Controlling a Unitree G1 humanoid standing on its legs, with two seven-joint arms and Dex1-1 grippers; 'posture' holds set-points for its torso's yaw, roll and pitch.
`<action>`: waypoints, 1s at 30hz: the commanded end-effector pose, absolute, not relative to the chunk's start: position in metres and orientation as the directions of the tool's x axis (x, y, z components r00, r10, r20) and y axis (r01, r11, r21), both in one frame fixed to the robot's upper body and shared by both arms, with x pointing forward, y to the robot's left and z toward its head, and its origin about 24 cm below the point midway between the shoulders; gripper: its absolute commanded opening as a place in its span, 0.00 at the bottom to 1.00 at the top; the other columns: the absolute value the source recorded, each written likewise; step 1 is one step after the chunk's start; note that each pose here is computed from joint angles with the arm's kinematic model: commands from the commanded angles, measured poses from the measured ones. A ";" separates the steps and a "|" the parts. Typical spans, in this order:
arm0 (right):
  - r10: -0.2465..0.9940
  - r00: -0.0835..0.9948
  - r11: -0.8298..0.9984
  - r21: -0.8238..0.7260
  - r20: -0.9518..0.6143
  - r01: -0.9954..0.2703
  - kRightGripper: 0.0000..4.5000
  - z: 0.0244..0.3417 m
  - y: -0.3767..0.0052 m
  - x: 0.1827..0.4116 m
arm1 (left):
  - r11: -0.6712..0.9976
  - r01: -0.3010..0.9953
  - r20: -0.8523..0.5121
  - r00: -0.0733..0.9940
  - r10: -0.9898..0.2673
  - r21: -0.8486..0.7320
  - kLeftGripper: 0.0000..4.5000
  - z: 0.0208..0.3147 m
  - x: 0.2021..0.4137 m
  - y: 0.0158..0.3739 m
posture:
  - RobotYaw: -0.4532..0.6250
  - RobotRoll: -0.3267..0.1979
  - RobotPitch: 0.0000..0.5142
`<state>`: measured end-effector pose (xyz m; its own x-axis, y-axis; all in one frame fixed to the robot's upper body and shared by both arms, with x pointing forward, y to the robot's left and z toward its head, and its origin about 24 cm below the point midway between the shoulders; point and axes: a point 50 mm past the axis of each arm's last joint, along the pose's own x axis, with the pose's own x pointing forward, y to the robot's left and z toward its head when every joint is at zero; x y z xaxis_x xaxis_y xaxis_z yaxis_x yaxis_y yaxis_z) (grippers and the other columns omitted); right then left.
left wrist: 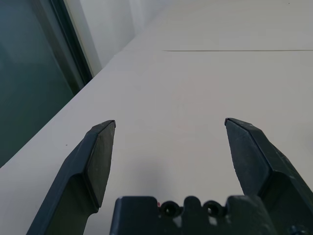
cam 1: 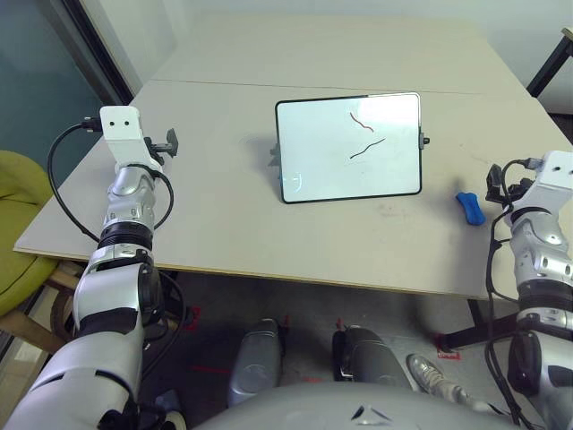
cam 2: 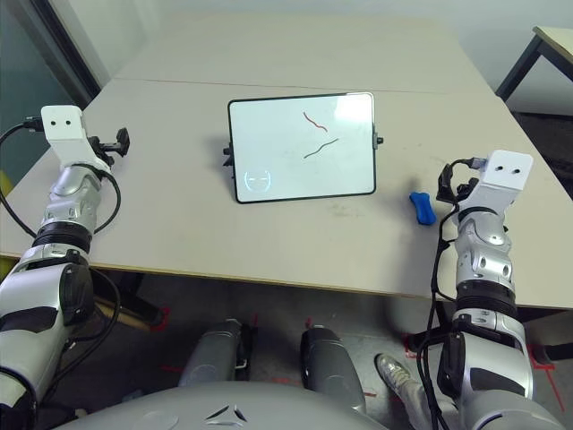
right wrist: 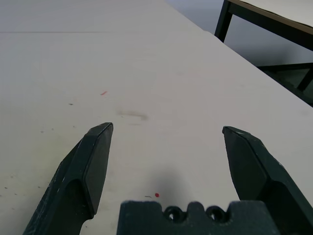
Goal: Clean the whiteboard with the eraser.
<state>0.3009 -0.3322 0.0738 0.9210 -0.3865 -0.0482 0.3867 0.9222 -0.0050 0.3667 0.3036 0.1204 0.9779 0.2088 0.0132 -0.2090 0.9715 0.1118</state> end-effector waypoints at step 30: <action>0.072 0.791 0.992 -0.037 -0.608 -0.119 0.99 0.155 -0.305 0.299 | 0.653 0.750 -0.123 0.661 -0.740 0.106 1.00 0.175 0.350 0.255 | 0.62 0.62 0.10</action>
<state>0.3014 -0.3052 0.1594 0.8327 0.0700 -0.5493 -0.1164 0.9919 -0.0500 0.3555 0.2584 0.1799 0.7146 -0.6955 -0.0743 0.6984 0.7033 0.1328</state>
